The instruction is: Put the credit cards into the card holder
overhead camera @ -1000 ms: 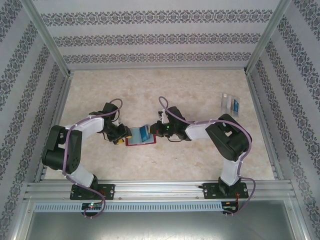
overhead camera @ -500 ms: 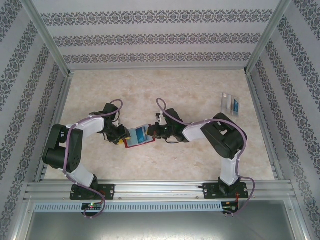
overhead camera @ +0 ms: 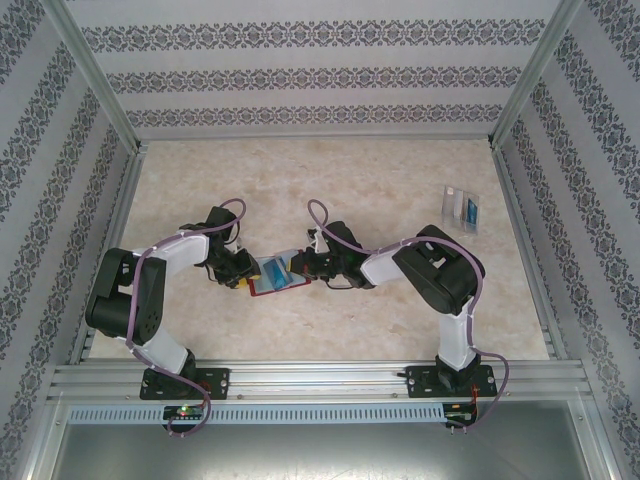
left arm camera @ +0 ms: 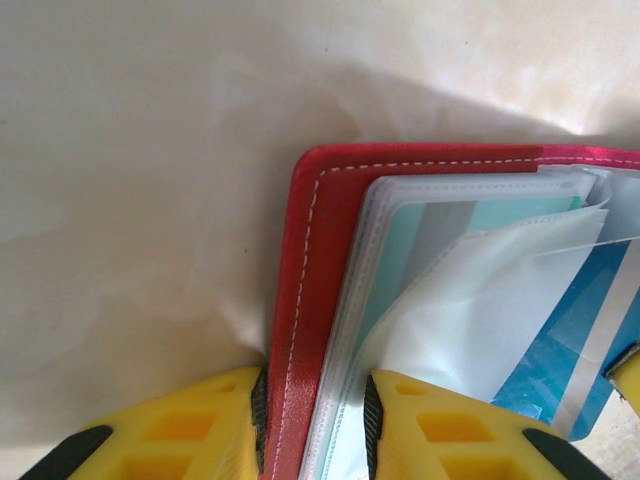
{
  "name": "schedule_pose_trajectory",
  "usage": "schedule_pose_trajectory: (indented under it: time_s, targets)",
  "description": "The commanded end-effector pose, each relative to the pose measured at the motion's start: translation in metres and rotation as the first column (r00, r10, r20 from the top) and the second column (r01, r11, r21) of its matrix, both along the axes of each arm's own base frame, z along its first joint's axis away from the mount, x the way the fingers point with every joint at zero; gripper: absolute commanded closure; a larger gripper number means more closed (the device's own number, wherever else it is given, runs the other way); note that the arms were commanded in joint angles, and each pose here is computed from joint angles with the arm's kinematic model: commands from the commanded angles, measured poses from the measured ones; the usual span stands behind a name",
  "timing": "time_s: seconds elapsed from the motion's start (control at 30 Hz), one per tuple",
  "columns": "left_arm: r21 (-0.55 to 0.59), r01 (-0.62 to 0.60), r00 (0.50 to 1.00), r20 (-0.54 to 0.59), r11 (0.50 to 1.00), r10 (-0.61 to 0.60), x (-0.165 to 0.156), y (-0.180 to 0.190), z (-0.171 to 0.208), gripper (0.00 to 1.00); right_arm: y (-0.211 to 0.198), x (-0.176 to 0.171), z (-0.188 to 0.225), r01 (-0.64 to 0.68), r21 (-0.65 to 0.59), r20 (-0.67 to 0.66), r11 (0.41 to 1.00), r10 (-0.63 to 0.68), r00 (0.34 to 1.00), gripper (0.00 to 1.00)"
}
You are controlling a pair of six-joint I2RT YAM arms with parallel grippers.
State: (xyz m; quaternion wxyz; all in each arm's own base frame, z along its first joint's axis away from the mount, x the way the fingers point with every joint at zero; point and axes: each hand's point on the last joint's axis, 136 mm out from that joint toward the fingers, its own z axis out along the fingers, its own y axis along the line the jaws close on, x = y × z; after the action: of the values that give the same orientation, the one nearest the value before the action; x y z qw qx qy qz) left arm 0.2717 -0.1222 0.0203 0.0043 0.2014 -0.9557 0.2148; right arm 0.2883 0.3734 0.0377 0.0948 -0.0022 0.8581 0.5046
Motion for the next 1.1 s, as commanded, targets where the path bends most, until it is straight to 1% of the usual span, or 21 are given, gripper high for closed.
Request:
schedule_pose_trajectory:
  time_s: [0.0, 0.37, 0.53, 0.7, 0.87, 0.97, 1.07]
  targets:
    - [0.028, 0.021, 1.0, -0.021, 0.999, -0.02, -0.004, 0.002, -0.009, 0.68, 0.005, 0.007, 0.0, 0.012, 0.013, 0.022, 1.0, -0.013, 1.0, 1.0]
    - [0.046, 0.027, 0.999, -0.029, 0.999, -0.026, -0.005, 0.005, -0.01, 0.68, 0.006, 0.023, 0.005, 0.022, 0.004, 0.069, 1.0, -0.022, 0.997, 1.0]
    - [0.045, 0.028, 0.999, -0.027, 0.999, -0.026, -0.005, 0.005, -0.01, 0.68, 0.009, 0.024, 0.005, 0.04, 0.006, 0.073, 0.999, -0.04, 0.997, 1.0]
    - [0.041, 0.026, 0.999, -0.034, 0.999, -0.025, -0.006, 0.004, -0.011, 0.68, 0.003, 0.026, 0.002, 0.093, 0.002, 0.081, 0.996, -0.093, 0.992, 1.0]
    - [0.039, 0.026, 0.999, -0.033, 0.999, -0.025, -0.004, 0.003, -0.011, 0.68, 0.001, 0.03, 0.005, 0.116, 0.006, 0.103, 0.993, -0.116, 0.988, 1.0]
    - [0.039, 0.026, 0.999, -0.032, 0.999, -0.025, -0.005, 0.003, -0.009, 0.67, 0.001, 0.027, 0.009, 0.124, 0.01, 0.108, 0.992, -0.124, 0.986, 1.0]
    - [0.037, 0.026, 0.999, -0.025, 0.999, -0.025, -0.004, 0.003, -0.007, 0.67, 0.006, 0.016, 0.009, 0.117, -0.006, 0.128, 0.993, -0.116, 0.985, 1.0]
